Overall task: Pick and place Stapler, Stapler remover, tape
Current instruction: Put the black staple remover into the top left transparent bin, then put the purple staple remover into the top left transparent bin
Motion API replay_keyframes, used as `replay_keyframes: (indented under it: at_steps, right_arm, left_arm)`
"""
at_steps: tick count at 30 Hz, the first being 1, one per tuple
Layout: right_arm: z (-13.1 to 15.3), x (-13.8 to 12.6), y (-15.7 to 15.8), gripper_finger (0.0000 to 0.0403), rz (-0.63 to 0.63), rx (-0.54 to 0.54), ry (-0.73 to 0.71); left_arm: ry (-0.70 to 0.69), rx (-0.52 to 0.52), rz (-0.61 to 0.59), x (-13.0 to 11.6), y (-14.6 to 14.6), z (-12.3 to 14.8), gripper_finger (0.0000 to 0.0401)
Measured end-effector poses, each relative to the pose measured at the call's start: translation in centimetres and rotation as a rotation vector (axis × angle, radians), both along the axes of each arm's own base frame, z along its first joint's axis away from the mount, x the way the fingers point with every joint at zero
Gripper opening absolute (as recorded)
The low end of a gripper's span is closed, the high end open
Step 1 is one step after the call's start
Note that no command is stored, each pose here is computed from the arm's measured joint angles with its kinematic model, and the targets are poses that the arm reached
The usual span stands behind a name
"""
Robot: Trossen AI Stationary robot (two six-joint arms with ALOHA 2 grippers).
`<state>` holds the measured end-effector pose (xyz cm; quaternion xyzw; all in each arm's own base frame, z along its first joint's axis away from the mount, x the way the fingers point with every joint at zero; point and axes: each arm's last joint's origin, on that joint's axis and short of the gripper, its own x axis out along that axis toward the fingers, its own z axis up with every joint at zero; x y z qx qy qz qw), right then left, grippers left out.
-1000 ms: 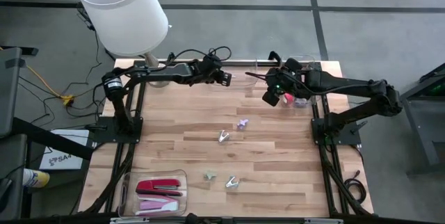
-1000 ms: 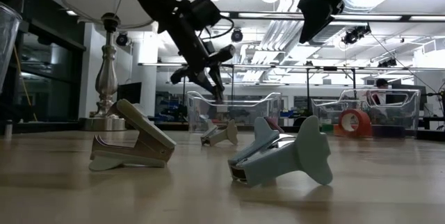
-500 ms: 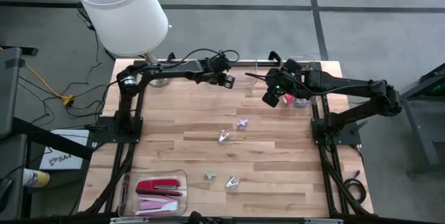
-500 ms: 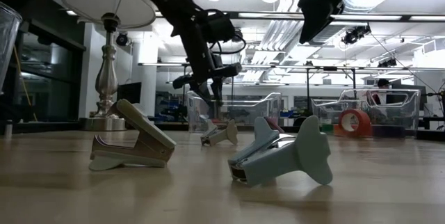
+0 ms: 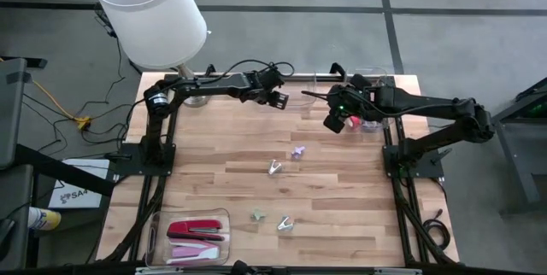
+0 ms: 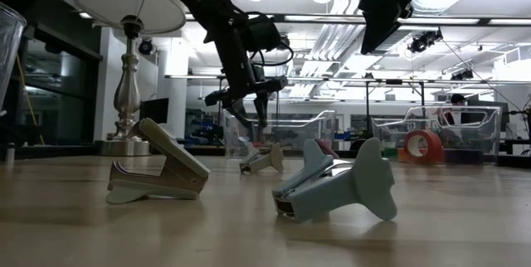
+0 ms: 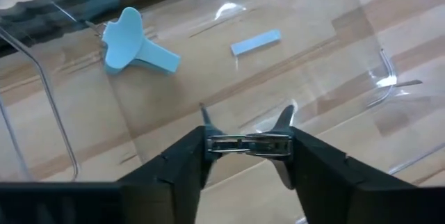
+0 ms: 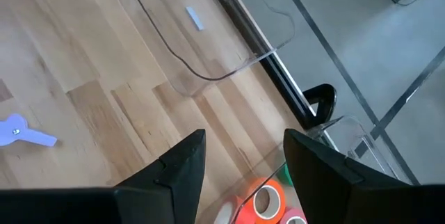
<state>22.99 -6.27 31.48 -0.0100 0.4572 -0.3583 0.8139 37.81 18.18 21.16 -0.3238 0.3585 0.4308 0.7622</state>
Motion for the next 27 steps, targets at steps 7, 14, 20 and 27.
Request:
replay_keyframes:
  at_steps: [7, 14, 20, 27]
  right_arm:
    - [-0.1, 0.1, 0.2, 0.0186, 0.057, 0.056, -0.001]
    - [-0.2, 0.2, 0.4, 0.0186, 0.133, 0.12, -0.001]
    - [-0.2, 0.3, 0.5, 0.0186, 0.169, 0.132, -0.001]
    - [0.0, 0.7, 0.7, 0.0186, 0.324, 0.145, 0.005]
  left_arm:
    - [-0.003, -0.007, -0.015, 0.0, 0.0, 0.0, 0.0246]
    - [0.009, 0.0, -0.038, 0.0, -0.1, 0.0, 0.0275]
    - [0.009, 0.0, -0.046, 0.0, -0.1, 0.1, 0.0278]
    - [0.025, 0.045, -0.126, 0.6, 0.2, 3.1, 0.0278]
